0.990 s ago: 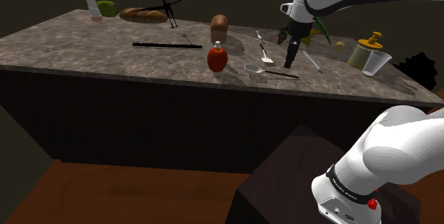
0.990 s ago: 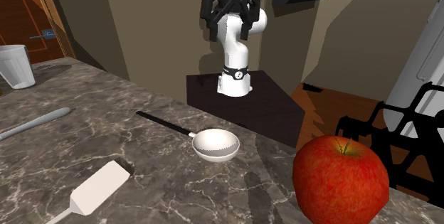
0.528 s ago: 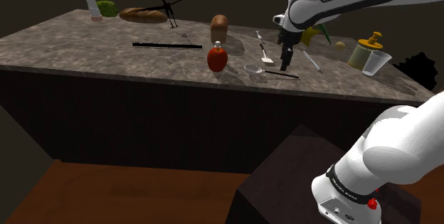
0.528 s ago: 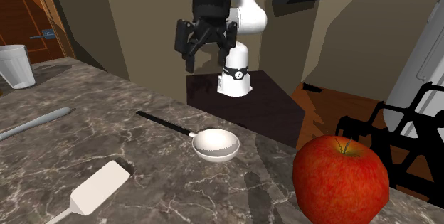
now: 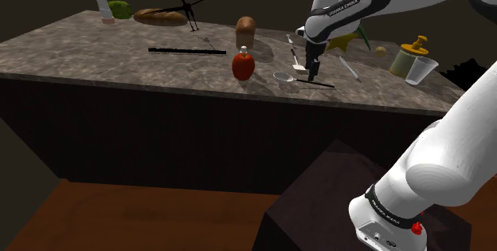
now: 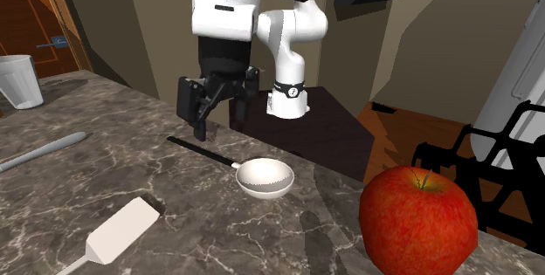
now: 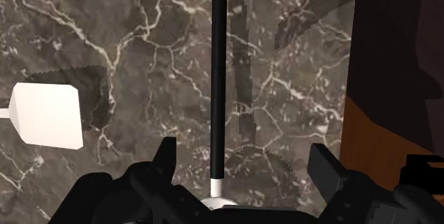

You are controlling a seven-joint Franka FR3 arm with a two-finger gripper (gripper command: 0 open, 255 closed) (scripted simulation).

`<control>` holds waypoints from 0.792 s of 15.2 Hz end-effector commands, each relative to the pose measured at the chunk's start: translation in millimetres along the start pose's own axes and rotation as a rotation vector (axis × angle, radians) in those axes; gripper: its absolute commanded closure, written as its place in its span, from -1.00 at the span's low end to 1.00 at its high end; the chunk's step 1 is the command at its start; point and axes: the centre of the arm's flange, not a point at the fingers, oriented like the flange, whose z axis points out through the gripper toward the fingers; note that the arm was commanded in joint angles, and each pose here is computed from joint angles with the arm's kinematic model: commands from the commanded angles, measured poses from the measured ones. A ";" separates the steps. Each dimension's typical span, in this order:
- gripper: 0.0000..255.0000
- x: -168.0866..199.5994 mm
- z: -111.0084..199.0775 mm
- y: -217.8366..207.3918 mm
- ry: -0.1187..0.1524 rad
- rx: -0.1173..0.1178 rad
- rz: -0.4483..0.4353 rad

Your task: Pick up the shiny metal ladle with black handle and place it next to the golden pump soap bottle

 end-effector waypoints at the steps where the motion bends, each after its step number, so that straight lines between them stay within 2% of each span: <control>1: -1.00 3.3 15.8 15.5 -0.005 -0.004 -0.037; 8: -1.00 3.1 52.8 15.6 -0.005 -0.004 -0.037; 12: -1.00 3.1 55.8 15.6 -0.005 -0.004 -0.037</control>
